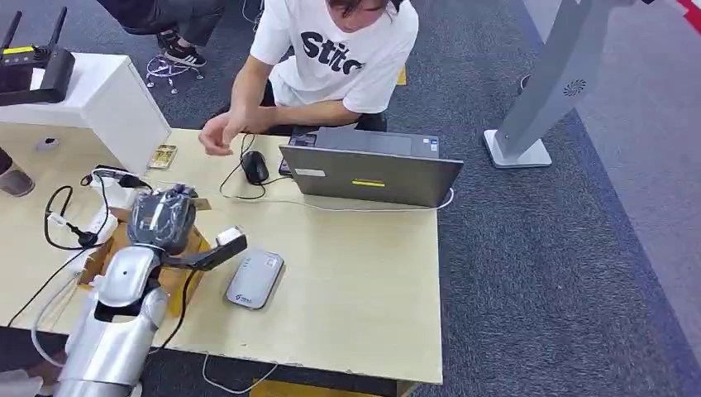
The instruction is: Pass the card to the sensor for recognition and then transmit it.
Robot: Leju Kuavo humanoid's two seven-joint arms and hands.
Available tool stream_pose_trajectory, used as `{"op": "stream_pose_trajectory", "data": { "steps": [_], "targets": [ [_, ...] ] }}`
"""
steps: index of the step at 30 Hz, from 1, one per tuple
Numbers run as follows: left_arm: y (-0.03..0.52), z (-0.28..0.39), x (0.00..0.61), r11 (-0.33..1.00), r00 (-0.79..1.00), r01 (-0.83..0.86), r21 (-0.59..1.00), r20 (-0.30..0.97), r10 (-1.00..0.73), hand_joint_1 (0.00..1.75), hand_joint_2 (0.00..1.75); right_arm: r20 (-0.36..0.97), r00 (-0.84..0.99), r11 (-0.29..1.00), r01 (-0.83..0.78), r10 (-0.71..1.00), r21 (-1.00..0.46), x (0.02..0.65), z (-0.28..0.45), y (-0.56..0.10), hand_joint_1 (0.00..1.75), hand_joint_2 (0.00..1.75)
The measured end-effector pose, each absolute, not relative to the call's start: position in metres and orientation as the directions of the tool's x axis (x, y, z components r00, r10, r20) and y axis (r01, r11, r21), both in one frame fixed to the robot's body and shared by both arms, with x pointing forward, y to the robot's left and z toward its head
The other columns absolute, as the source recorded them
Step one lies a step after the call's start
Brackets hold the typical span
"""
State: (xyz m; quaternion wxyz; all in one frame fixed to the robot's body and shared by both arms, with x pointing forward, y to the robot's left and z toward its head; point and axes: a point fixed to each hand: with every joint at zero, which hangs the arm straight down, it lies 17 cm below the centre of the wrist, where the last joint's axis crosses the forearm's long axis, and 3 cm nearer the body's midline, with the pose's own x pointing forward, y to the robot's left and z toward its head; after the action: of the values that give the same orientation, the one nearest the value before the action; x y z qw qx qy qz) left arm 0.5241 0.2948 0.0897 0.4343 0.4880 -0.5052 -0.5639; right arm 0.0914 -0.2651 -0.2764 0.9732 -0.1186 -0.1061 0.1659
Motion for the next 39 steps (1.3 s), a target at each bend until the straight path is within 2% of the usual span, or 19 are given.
{"op": "stream_pose_trajectory", "data": {
  "steps": [6, 12, 13, 14, 15, 21, 29, 35, 39],
  "targets": [
    [0.342, 0.174, 0.556, -0.196, -0.051, -0.153, 0.969, -0.206, -0.977, 1.75, 1.75, 0.172, 0.913, 0.907, -0.315, 0.370, -0.280, 0.093, -0.276, -0.267, 0.00, 1.75],
    [0.353, 0.199, 0.560, -0.213, -0.008, -0.203, 0.956, -0.219, -0.976, 1.75, 1.75, 0.166, 0.911, 0.902, -0.323, 0.379, -0.286, 0.093, -0.276, -0.268, 0.00, 1.75],
    [0.355, 0.204, 0.560, -0.215, 0.003, -0.214, 0.953, -0.220, -0.976, 1.66, 1.75, 0.163, 0.911, 0.902, -0.324, 0.379, -0.286, 0.093, -0.276, -0.268, 0.00, 1.75],
    [0.355, 0.207, 0.561, -0.216, 0.009, -0.222, 0.951, -0.219, -0.976, 1.36, 1.75, 0.161, 0.911, 0.902, -0.324, 0.379, -0.286, 0.093, -0.276, -0.268, 0.00, 1.75],
    [0.355, 0.210, 0.562, -0.216, 0.016, -0.230, 0.949, -0.218, -0.976, 0.00, 1.75, 0.161, 0.911, 0.901, -0.325, 0.379, -0.287, 0.093, -0.276, -0.268, 0.00, 1.75],
    [0.347, 0.236, 0.560, -0.192, 0.050, -0.295, 0.936, -0.185, -0.981, 0.00, 1.75, 0.162, 0.914, 0.904, -0.319, 0.373, -0.286, 0.093, -0.276, -0.268, 0.00, 1.75],
    [0.321, 0.267, 0.547, -0.134, -0.031, -0.380, 0.915, -0.157, -0.987, 0.00, 1.75, 0.162, 0.926, 0.915, -0.289, 0.342, -0.283, 0.092, -0.276, -0.269, 0.00, 1.75],
    [0.303, 0.242, 0.517, 0.018, -0.153, -0.293, 0.956, -0.028, -0.988, 0.00, 1.75, 0.149, 0.946, 0.929, -0.236, 0.287, -0.286, 0.087, -0.277, -0.273, 0.00, 1.75],
    [0.311, 0.206, 0.494, 0.077, -0.182, -0.149, 0.986, 0.049, -0.982, 0.00, 1.75, 0.145, 0.959, 0.939, -0.197, 0.244, -0.282, 0.084, -0.277, -0.273, 0.00, 1.75]
  ]
}}
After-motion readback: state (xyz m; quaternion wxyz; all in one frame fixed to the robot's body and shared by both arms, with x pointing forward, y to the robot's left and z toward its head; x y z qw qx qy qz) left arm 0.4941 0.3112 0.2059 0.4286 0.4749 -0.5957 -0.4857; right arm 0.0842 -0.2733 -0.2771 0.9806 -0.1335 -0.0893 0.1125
